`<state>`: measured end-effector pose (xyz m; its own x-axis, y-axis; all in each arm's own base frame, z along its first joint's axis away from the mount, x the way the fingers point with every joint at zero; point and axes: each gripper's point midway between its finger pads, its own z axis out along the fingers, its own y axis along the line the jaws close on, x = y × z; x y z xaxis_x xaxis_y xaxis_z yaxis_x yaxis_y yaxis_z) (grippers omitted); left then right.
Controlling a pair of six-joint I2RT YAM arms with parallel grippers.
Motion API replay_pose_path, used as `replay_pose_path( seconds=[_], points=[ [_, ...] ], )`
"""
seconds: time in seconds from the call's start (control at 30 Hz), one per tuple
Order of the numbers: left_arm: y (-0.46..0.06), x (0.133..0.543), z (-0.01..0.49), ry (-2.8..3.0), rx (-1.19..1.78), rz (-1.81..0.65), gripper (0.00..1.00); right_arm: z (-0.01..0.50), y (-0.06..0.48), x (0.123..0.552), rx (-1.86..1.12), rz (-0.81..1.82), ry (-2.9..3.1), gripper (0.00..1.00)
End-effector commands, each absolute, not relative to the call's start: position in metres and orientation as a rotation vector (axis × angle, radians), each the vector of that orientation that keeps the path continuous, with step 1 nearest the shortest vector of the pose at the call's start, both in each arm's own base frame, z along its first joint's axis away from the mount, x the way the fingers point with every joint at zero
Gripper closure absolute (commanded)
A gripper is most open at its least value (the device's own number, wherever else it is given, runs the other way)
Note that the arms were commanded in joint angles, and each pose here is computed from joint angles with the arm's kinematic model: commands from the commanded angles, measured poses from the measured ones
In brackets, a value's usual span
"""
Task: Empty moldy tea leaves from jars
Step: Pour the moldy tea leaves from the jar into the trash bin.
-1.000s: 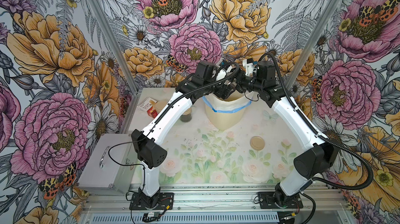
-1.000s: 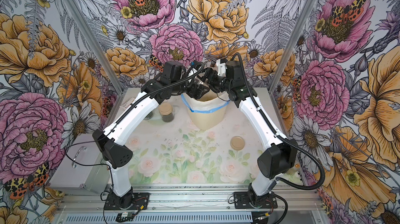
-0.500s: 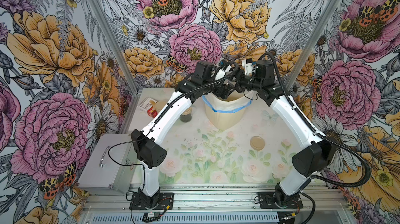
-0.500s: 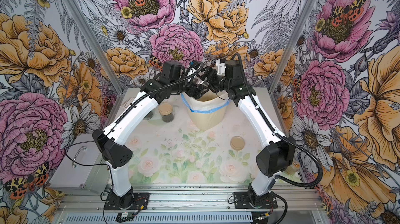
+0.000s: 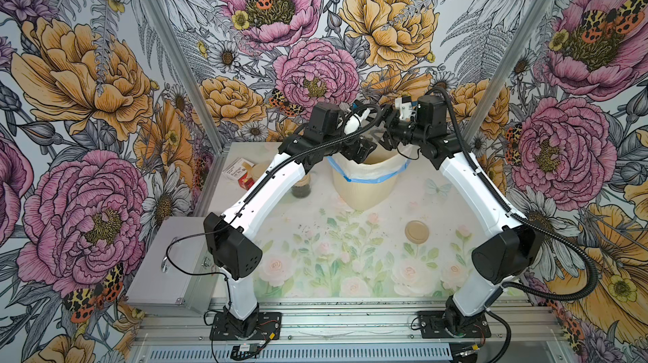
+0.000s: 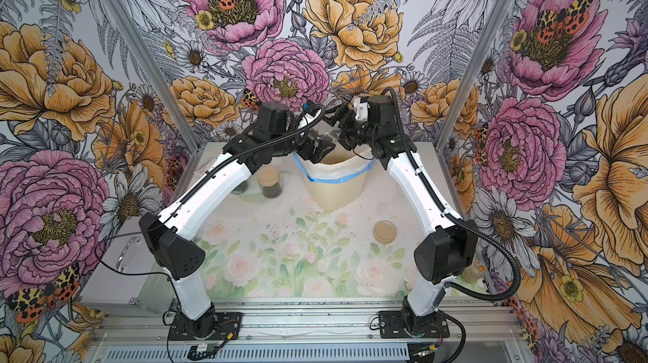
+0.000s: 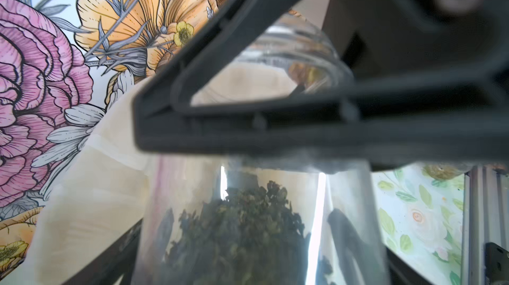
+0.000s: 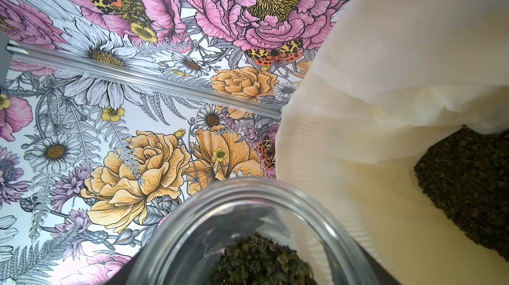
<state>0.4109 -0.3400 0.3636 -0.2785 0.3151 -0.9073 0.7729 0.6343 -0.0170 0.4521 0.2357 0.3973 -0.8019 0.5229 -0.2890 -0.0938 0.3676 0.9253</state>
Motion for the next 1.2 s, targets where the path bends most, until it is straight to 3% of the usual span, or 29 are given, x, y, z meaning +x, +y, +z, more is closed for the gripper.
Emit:
replay_pose_path(
  seconds=[0.0,0.53,1.17],
  points=[
    [-0.328,0.413,0.41,1.669,0.788,-0.564,0.01,0.44,0.236,0.45,0.313,1.569,1.956,0.29],
    [-0.343,0.421,0.428,1.413,0.739,-0.622,0.01,0.431,0.241,0.439,0.394,1.74,1.936,0.3],
    [-0.34,0.417,0.396,1.519,0.794,-0.691,0.01,0.441,0.233,0.434,0.429,1.804,1.884,0.3]
  ],
)
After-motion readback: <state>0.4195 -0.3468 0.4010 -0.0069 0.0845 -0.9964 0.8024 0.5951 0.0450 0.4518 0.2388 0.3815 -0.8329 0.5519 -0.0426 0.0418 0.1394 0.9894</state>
